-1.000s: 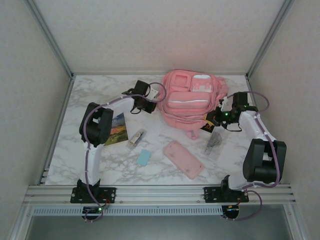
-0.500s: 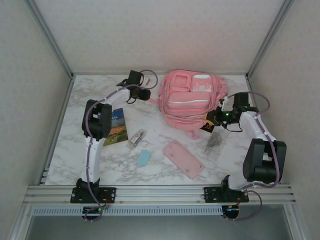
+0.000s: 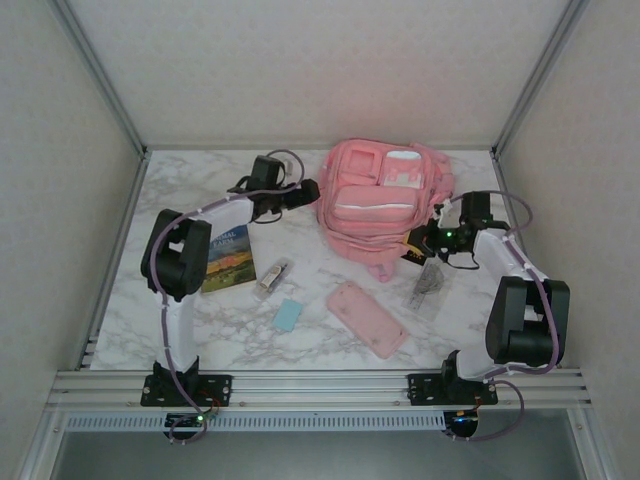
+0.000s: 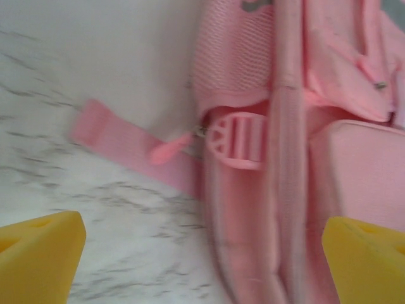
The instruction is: Pack books, pencil case, and school supplies into a backpack
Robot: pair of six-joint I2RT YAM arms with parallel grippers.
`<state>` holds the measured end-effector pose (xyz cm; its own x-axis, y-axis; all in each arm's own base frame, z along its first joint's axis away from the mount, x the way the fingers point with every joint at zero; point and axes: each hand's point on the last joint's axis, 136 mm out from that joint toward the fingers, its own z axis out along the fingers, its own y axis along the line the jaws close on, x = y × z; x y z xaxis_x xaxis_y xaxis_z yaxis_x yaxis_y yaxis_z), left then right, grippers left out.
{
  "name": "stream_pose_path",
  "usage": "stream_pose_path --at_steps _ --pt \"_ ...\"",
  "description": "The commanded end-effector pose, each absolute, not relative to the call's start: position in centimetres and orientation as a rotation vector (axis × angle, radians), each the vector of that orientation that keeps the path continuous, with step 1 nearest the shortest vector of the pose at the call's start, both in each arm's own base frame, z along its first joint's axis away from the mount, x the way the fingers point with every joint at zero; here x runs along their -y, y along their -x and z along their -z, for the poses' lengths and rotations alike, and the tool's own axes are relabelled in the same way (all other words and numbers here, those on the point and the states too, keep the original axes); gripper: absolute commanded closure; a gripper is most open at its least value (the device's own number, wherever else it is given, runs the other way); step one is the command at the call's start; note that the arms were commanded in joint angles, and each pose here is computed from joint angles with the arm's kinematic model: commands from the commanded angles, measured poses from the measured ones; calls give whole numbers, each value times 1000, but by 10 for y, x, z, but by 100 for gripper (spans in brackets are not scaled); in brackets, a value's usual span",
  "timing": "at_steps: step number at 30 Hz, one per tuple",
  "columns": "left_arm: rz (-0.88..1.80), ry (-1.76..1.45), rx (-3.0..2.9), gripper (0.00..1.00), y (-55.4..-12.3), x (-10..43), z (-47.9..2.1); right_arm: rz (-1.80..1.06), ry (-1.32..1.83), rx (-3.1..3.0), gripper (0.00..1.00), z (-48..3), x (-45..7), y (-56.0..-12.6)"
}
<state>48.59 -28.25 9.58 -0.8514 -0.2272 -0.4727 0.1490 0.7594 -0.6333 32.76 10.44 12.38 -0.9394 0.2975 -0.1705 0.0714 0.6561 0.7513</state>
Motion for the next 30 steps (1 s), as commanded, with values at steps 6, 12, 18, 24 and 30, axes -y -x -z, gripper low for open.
stream_pose_path --at_steps 6,12,18,24,30 --pt "1206 43 -2440 15 -476 362 -72 -1224 -230 -2522 99 -125 -118 -339" --pt "1165 23 -2440 100 -471 367 -66 -1222 -211 -2516 100 -124 -121 -348" --pt "988 179 -2280 100 -477 293 -107 -1211 -105 -2525 100 -134 -143 -372" --pt "786 244 -2209 100 -453 235 -131 -1210 -3 -2547 100 -138 -186 -397" --pt "664 265 -2272 100 -462 207 -105 -1210 20 -2584 100 -123 -224 -408"
